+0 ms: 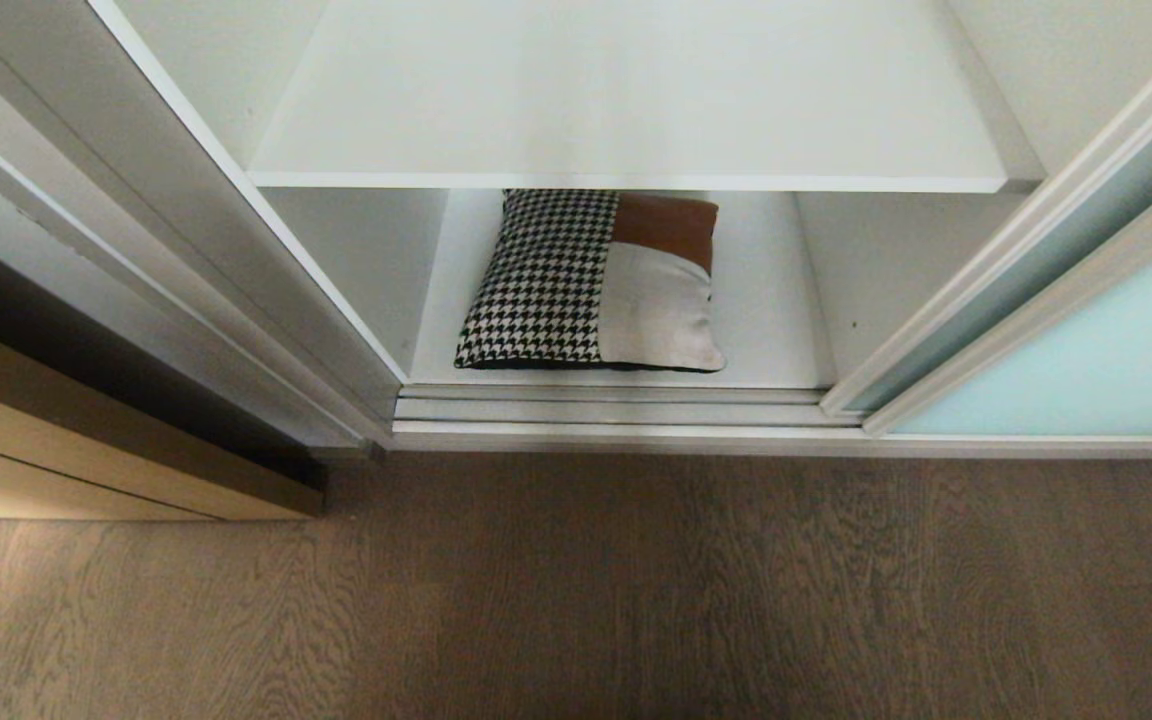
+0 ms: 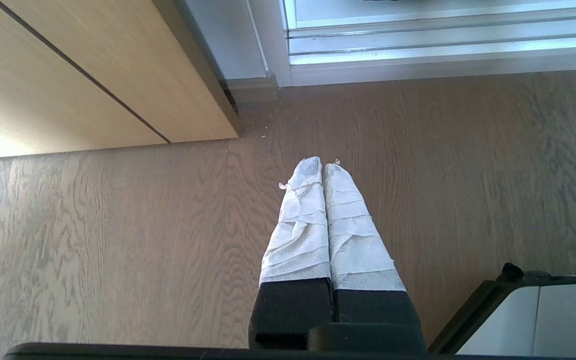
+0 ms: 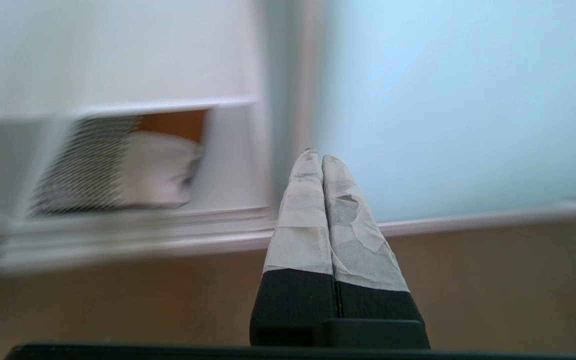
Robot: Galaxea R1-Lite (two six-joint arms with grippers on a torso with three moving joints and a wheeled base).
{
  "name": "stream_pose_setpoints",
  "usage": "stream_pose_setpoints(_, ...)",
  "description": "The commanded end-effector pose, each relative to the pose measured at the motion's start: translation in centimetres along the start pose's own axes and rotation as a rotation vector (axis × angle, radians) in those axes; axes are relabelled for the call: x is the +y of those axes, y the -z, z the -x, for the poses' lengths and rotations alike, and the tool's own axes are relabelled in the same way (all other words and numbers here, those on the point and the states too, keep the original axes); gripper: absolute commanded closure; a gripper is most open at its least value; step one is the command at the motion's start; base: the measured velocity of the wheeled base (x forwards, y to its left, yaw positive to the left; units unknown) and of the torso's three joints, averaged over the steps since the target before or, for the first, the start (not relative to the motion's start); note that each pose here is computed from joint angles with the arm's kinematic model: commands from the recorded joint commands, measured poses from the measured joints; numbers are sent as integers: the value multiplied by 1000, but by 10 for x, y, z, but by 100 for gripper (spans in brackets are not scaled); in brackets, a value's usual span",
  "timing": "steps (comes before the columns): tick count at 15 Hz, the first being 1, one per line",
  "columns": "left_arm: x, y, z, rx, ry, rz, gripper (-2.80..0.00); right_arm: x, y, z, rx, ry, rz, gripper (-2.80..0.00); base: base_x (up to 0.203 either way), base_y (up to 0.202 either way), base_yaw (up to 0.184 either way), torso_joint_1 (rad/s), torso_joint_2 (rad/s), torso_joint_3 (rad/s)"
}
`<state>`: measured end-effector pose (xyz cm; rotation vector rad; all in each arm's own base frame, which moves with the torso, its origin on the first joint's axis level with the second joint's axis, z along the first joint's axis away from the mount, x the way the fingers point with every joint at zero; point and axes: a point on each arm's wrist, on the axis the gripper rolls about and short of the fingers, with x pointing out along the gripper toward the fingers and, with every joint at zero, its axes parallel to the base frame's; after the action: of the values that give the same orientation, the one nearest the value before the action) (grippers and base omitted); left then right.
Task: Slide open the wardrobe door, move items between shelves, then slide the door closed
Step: Close the door
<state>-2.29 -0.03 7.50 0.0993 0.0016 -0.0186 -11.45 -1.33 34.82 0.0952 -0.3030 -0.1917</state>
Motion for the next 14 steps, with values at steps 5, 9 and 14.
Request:
stream_pose_setpoints(5,0,0,0,4,0,0,0,19,-46,-80,161,83,-75,0,0,0,0,0,0,0)
stream_pose_setpoints(9,0,0,0,4,0,0,0,24,-53,-89,262,-89,-210,0,0,0,0,0,0,0)
stream_pose_setpoints(14,0,0,0,4,0,0,0,34,-57,-120,278,-50,-250,0,0,0,0,0,0,0)
